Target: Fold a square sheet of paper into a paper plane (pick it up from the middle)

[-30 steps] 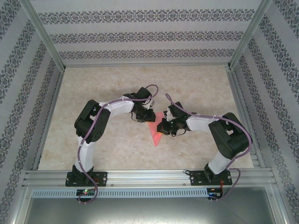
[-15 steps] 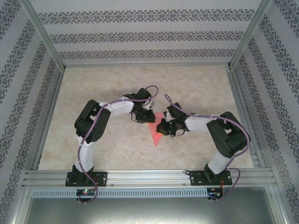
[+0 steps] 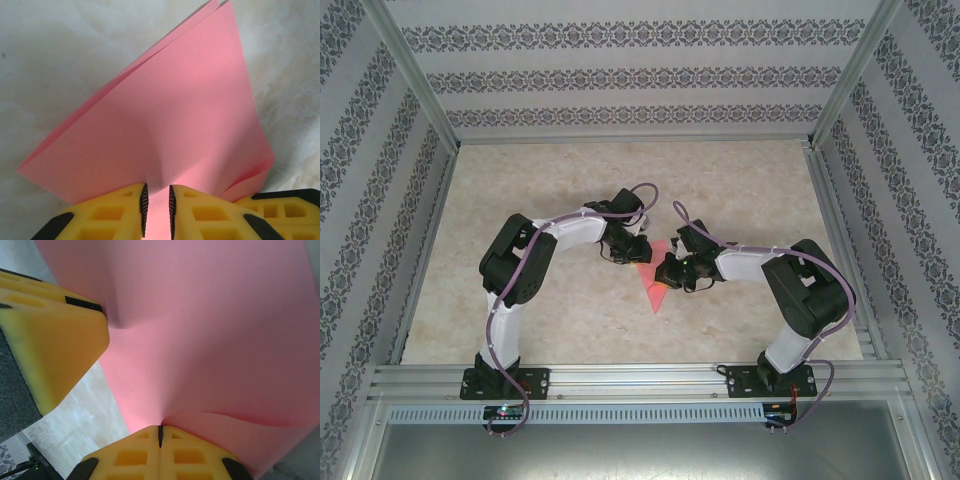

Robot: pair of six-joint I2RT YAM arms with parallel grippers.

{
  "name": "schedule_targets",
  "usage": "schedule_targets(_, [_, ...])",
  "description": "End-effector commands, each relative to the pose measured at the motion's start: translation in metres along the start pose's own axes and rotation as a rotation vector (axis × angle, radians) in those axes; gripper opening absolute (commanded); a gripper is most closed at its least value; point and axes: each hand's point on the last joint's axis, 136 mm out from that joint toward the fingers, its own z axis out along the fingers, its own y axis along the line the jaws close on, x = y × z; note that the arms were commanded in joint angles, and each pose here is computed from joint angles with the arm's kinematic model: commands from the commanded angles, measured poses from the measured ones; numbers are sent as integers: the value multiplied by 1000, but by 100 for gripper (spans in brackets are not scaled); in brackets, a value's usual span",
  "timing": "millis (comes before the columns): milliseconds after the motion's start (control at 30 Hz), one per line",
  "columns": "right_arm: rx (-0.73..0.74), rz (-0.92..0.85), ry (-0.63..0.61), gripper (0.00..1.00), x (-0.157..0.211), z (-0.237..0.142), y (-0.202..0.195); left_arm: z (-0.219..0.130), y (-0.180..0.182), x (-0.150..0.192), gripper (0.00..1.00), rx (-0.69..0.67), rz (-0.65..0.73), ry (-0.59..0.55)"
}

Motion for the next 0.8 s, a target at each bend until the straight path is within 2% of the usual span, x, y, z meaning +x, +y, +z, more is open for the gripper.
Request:
schedule_targets(0, [29, -8, -19, 2, -5, 5, -2, 6, 15, 10, 23, -30, -11, 33])
schedule_targets(767, [177, -94, 8, 4, 3, -1, -15, 12, 18, 11, 24, -38, -8, 51])
